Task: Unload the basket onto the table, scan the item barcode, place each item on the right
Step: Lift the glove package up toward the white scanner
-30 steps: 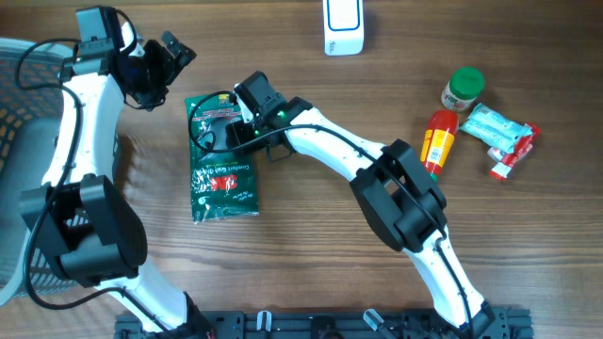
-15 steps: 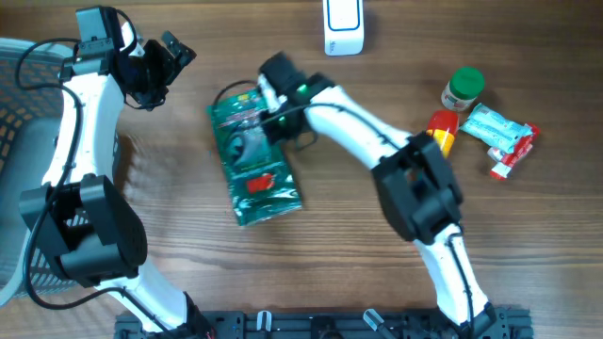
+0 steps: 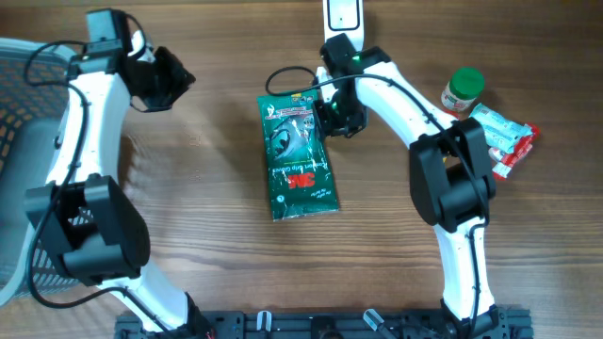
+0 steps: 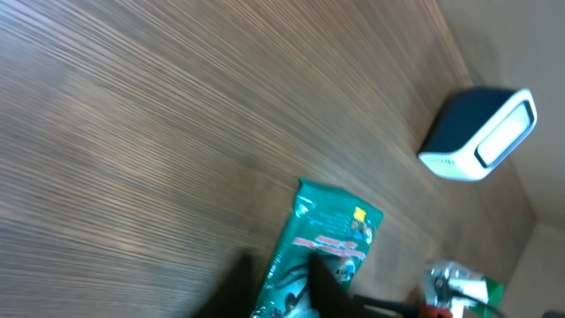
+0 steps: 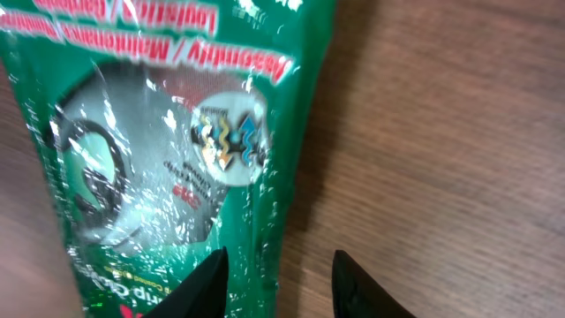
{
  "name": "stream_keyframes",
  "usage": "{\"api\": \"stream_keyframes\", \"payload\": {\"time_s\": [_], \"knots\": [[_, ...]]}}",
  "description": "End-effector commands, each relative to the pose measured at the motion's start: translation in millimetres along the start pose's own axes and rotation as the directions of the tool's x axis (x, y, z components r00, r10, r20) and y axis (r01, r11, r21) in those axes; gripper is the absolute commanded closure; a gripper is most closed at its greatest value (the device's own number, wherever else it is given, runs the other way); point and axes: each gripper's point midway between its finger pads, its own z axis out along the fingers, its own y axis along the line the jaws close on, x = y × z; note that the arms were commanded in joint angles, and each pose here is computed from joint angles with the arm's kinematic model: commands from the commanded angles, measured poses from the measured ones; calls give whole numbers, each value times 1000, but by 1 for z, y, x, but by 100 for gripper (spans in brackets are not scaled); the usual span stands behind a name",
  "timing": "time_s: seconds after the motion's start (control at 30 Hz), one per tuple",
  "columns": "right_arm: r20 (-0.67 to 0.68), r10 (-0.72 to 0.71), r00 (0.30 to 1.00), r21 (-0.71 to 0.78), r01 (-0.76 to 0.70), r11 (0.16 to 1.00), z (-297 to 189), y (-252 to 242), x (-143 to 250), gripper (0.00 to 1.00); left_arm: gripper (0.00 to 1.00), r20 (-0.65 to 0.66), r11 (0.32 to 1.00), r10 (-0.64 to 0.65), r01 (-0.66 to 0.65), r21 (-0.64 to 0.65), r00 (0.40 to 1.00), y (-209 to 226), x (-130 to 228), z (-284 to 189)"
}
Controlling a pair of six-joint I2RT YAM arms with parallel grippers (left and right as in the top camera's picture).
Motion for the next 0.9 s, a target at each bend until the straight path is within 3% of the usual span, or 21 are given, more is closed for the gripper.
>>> {"api": "stream_keyframes", "payload": {"time_s": [0.0, 0.23, 0.47, 0.6, 0.87], "knots": [[17, 26, 1000, -108, -24, 994, -9, 1, -4, 60, 96, -117, 999, 54, -54, 4, 992, -20, 51, 43], [-1, 43, 999, -222, -42, 974, -2, 0, 0, 61, 96, -295, 997, 52, -66, -39, 954, -41, 137, 120], [5, 33, 999, -256, -31, 966, 1, 5, 0, 62, 96, -337, 991, -30, -15, -130, 941, -6, 141, 147], [7, 32, 999, -256, -29, 966, 1, 5, 0, 61, 96, -329, 980, 101, -151, -129, 939, 5, 137, 155], [-28, 18, 999, -337, -26, 941, 36, 3, 27, 54, 96, -340, 968, 72, -149, -204, 938, 24, 142, 154]]}}
